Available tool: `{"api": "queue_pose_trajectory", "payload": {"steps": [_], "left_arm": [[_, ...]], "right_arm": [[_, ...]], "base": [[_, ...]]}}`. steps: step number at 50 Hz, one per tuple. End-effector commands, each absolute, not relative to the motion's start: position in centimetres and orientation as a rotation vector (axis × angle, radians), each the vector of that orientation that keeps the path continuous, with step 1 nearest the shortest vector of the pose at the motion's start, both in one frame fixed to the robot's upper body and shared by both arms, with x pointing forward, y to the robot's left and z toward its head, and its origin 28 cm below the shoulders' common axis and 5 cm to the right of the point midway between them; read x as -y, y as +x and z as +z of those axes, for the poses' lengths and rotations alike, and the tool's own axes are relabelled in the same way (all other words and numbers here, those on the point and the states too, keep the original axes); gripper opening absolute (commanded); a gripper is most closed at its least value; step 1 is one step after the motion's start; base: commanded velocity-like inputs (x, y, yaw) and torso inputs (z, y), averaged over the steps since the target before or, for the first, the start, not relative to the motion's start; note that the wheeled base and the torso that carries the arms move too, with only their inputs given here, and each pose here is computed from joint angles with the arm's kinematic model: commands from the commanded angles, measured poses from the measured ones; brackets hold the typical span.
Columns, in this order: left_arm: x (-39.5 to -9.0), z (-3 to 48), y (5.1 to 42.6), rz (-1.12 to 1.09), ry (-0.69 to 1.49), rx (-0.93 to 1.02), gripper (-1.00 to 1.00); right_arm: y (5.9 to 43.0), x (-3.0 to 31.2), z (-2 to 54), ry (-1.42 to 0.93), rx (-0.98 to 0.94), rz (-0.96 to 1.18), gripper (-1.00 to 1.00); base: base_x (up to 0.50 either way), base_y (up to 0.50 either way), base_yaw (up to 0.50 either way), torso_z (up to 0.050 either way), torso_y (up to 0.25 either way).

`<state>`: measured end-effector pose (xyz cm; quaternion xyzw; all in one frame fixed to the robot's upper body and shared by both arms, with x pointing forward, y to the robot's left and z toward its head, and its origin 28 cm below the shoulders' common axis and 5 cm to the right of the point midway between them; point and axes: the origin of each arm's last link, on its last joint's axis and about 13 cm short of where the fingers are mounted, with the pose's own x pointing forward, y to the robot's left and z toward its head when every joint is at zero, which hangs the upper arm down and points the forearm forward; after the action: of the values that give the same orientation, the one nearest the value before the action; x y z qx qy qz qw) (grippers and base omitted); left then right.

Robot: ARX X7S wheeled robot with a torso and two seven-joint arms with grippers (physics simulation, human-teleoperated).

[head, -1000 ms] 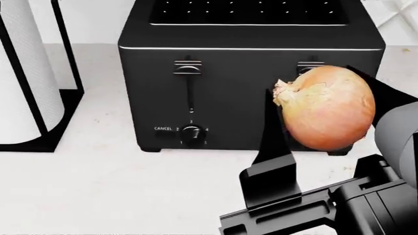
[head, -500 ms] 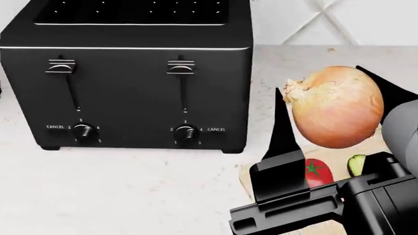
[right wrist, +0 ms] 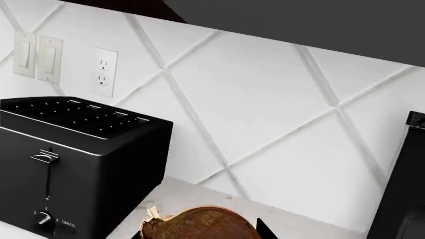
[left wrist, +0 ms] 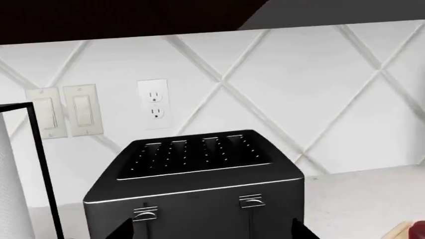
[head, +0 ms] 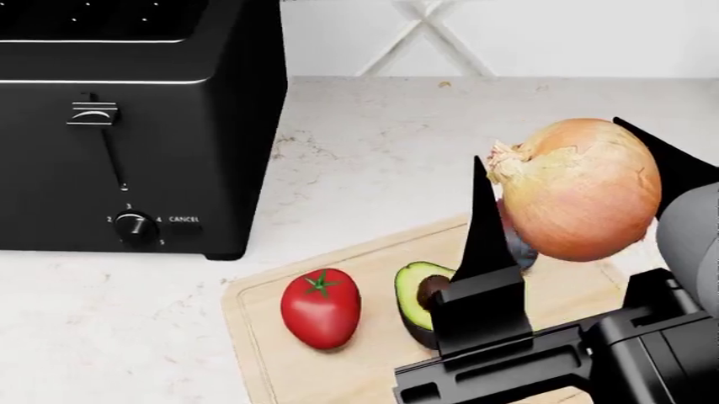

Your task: Place the avocado, onion, tomato and bell pepper on the cutting board.

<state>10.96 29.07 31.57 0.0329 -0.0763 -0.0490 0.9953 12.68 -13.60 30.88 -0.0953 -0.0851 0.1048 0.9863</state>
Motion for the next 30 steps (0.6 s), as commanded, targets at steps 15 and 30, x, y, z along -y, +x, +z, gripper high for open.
{"api": "queue_pose_trajectory", "payload": {"steps": [15,30], "left_arm": [[-29.1,31.7,11.0,-0.113,0.055,0.202,1.0],[-29.0,31.5,11.0,-0.116,0.057,0.198,1.0]], "right_arm": [[13.5,13.1,31.3,-0.182,0.233,0.268,-1.0],[14.7,14.4,30.8,-0.27,0.092,0.316,-1.0]], "base": [[0.01,-0.42,0.0,0.0,0.0],[0.0,0.0,0.0,0.0,0.001]]}}
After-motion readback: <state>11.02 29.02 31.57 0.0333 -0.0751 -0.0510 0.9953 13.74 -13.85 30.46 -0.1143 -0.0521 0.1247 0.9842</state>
